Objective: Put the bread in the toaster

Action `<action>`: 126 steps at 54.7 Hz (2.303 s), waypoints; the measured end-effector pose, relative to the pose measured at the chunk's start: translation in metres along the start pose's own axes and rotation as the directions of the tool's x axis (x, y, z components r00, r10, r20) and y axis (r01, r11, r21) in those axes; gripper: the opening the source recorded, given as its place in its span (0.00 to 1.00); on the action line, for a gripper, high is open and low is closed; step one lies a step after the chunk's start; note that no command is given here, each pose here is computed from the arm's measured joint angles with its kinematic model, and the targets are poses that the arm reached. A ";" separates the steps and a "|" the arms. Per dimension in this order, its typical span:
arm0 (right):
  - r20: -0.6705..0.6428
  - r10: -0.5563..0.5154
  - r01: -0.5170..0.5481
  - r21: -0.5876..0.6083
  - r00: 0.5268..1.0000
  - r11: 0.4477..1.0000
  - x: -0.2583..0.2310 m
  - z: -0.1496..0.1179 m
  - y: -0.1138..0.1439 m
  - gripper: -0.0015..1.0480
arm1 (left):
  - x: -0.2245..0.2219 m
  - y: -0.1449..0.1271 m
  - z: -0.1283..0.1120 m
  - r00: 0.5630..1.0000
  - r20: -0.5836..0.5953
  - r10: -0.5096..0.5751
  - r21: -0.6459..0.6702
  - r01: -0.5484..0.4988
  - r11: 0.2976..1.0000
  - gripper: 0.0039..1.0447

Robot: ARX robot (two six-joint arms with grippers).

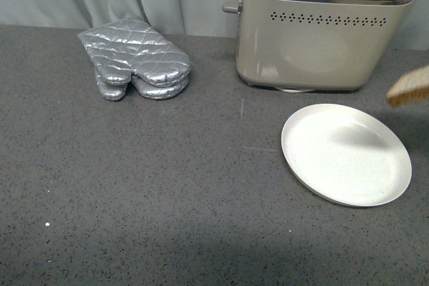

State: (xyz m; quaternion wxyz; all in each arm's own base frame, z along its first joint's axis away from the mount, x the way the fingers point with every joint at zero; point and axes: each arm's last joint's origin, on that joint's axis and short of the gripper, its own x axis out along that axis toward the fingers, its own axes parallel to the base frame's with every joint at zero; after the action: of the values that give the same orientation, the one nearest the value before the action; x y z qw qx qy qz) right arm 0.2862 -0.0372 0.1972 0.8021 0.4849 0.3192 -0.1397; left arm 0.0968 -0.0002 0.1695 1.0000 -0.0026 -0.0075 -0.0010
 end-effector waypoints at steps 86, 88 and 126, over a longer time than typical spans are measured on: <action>0.297 -0.240 0.084 0.455 0.924 0.887 0.063 -0.052 0.177 0.01 | 0.000 0.000 0.000 1.000 0.000 0.000 0.000 0.000 1.000 0.94; 0.299 -0.245 0.091 0.449 0.922 0.889 0.066 -0.049 0.179 0.01 | 0.000 0.000 0.000 1.000 0.000 0.000 0.000 0.000 1.000 0.94; 0.413 0.046 0.030 -0.176 0.910 0.984 0.081 -0.042 0.202 0.81 | 0.000 0.000 0.000 1.000 0.000 0.000 0.000 0.000 1.000 0.94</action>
State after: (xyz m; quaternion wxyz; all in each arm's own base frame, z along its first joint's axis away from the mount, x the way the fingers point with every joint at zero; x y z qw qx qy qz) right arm 0.4397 0.1057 0.2701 0.8924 0.3716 0.1506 -0.2071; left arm 0.0968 -0.0002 0.1695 1.0000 -0.0026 -0.0075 -0.0010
